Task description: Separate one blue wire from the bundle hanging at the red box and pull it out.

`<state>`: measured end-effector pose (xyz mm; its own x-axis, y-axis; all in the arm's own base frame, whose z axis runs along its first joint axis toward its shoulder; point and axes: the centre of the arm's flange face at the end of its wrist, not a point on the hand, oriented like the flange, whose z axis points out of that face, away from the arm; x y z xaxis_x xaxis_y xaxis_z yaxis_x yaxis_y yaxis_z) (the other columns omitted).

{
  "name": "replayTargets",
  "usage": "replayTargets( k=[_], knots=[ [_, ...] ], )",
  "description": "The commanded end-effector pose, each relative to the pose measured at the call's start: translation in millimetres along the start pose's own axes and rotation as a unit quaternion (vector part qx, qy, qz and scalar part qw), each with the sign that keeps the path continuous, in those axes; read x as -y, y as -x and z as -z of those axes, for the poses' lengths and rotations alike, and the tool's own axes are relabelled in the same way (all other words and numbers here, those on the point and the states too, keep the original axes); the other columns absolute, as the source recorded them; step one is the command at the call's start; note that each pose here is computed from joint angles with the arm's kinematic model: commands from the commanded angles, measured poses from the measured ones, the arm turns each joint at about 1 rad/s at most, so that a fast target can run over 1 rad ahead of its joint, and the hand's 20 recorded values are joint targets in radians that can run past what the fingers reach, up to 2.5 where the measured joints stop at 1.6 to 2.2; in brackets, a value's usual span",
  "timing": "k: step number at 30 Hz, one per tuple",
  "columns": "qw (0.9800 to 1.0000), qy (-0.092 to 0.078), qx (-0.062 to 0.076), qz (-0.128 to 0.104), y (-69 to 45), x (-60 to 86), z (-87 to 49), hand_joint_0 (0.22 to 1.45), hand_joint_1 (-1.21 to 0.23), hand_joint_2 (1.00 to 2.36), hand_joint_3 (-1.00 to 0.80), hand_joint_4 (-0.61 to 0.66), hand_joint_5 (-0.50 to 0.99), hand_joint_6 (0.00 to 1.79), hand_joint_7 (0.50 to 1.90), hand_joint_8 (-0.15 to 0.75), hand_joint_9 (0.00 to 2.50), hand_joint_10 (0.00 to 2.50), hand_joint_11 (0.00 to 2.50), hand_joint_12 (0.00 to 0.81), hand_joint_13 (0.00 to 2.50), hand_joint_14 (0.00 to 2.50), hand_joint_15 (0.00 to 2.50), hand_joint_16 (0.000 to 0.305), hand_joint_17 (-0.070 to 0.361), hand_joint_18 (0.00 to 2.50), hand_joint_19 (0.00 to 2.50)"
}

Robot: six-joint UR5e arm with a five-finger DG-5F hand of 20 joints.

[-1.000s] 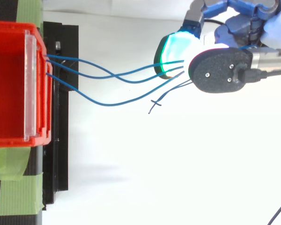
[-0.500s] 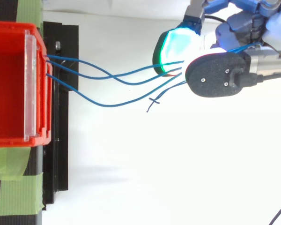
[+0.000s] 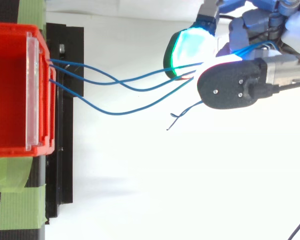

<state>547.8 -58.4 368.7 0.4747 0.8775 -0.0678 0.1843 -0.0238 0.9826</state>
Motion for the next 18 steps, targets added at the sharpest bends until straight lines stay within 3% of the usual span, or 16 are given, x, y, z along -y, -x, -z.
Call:
replayTargets(
  k=[1, 7, 18],
  knots=[
    [1.0000, 0.000, 0.000, 0.000, -0.3, 0.0, 0.2, 0.66, -0.98, 1.02, -0.23, 0.22, -0.25, 0.90, 0.91, 0.310, 0.68, 1.29, 1.50, 0.439, 0.80, 0.49, 1.63, 0.057, 0.128, 0.87, 0.79],
    [1.0000, 0.000, -0.001, 0.000, -1.6, -0.1, 0.0, 0.66, -0.99, 1.02, -0.18, 0.22, -0.26, 0.89, 0.93, 0.311, 0.63, 1.25, 1.51, 0.438, 0.75, 0.47, 1.64, 0.057, 0.129, 0.84, 0.78],
    [1.0000, 0.001, -0.001, -0.001, -1.3, -0.2, 0.3, 0.51, -0.92, 1.00, -0.45, 0.25, -0.26, 0.87, 0.91, 0.344, 0.63, 1.24, 1.45, 0.457, 0.71, 0.61, 1.54, 0.061, 0.138, 0.81, 0.85]
  ],
)
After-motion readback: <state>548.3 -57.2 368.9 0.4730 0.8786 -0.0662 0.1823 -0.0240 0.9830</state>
